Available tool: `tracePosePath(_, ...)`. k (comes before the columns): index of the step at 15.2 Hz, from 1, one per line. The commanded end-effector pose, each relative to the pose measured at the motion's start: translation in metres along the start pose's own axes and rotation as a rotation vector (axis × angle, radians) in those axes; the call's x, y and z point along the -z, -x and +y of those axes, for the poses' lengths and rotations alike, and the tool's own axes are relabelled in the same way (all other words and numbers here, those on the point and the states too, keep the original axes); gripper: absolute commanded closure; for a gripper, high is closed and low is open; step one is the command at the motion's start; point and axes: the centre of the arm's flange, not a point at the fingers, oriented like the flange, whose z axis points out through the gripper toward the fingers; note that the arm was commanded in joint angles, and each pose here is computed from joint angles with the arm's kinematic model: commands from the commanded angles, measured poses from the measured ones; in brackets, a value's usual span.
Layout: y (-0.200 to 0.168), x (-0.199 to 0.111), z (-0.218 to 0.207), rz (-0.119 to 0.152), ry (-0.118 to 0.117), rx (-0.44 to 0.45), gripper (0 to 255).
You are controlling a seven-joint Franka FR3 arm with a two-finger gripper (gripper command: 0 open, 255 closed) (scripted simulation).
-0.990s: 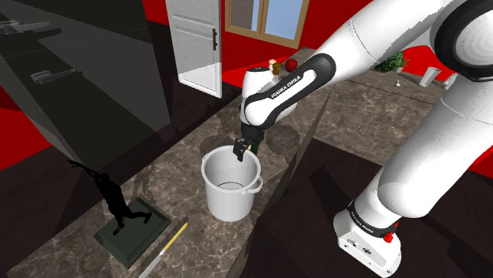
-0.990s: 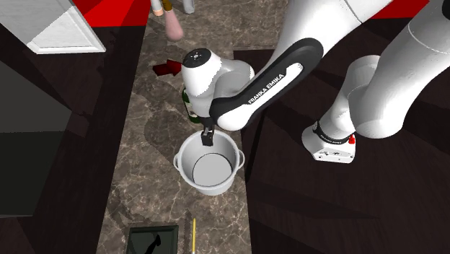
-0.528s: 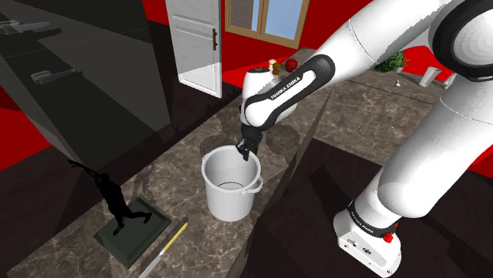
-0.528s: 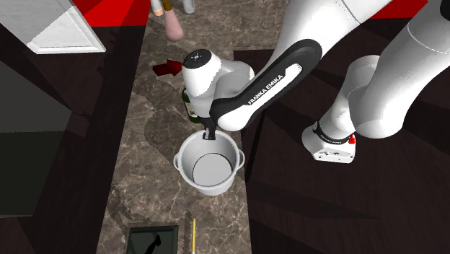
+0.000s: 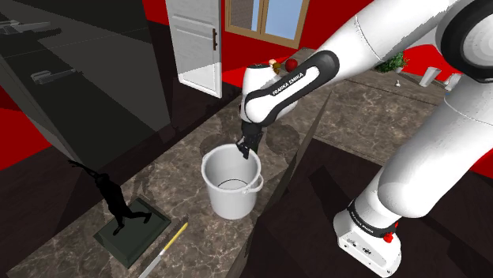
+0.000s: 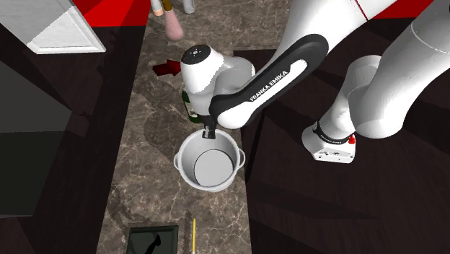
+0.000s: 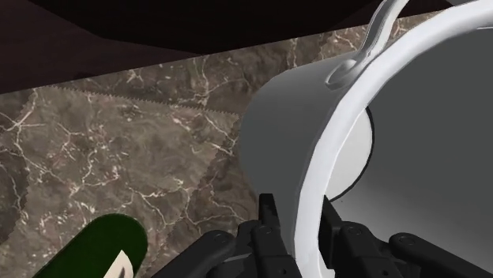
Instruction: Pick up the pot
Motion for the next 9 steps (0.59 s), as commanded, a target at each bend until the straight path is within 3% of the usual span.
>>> tracePosePath(1, 0.001, 0.012, -0.001, 0.005, -0.001, 0.0, 255)
tracePosePath(9, 0.004, 0.054, -0.005, 0.005, -0.001, 0.0, 255)
